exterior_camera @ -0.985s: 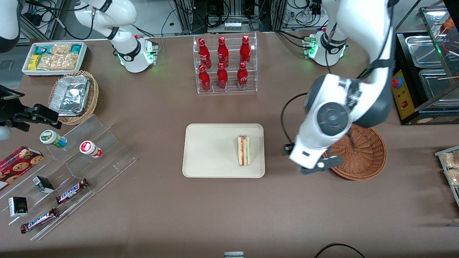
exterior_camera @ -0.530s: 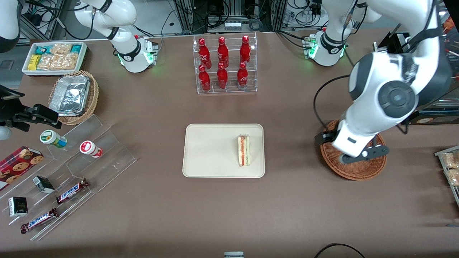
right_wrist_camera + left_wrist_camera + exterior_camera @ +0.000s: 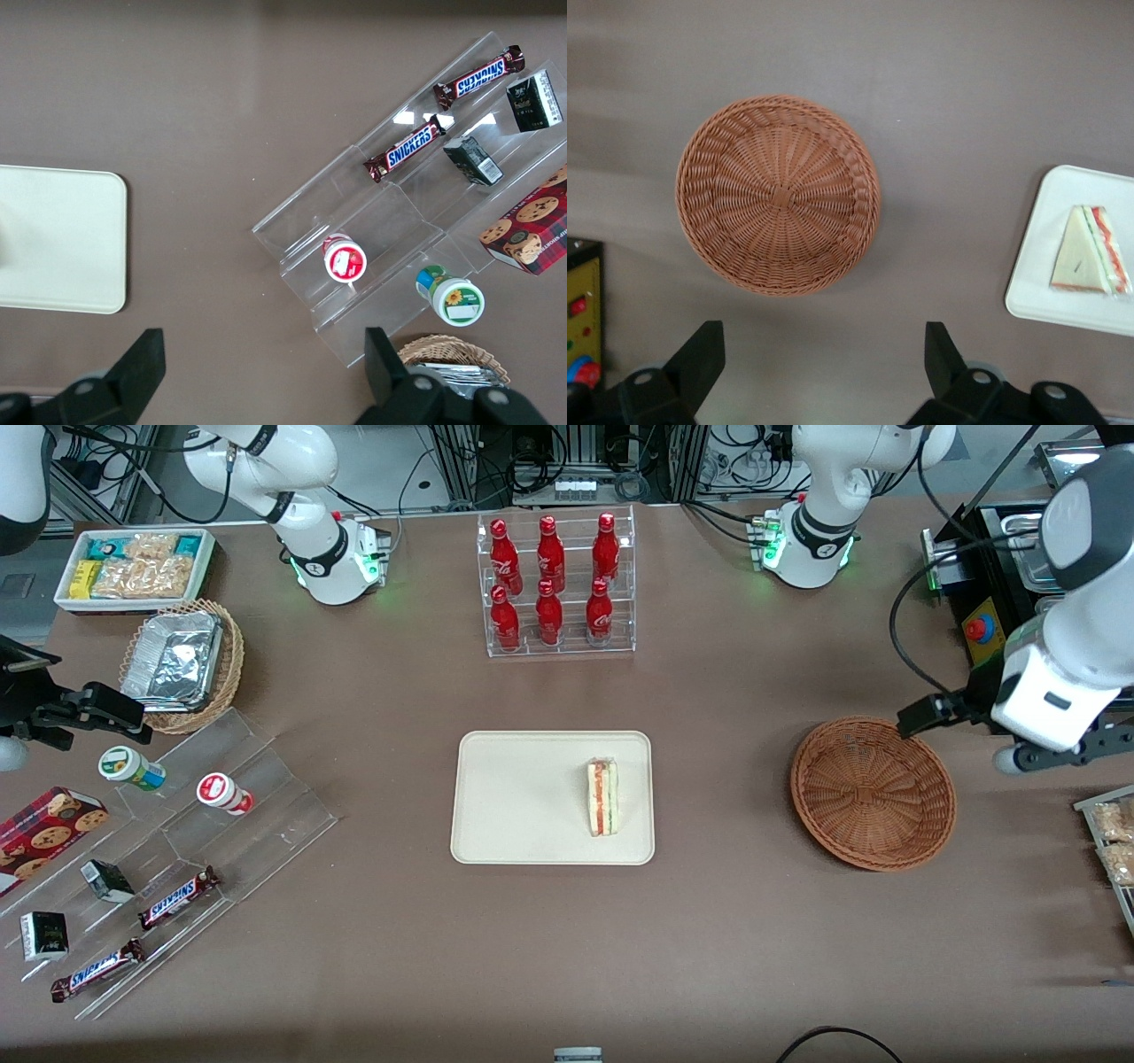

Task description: Place sandwich from basket to tray

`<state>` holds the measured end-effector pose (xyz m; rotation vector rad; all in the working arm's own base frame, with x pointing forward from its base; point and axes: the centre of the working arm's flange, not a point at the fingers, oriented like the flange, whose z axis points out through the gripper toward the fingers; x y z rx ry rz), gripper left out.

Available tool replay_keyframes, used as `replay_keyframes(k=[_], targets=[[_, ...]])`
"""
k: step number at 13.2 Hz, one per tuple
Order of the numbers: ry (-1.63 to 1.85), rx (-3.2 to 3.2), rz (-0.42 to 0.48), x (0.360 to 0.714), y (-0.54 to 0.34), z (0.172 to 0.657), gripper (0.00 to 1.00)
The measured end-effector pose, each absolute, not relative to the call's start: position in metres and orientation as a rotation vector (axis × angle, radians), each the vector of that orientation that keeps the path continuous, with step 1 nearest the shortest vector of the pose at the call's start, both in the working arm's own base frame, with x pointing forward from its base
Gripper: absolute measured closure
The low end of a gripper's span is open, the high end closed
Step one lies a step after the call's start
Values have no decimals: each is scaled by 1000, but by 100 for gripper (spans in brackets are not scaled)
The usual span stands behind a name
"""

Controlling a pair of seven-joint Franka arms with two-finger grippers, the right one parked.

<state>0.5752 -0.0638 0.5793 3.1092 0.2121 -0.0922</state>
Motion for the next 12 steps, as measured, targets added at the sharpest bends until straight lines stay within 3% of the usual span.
replay_keyframes(k=[4, 12], targets=[[106, 3119, -79, 558, -72, 601, 0], [41, 3156, -135, 535, -87, 617, 0]])
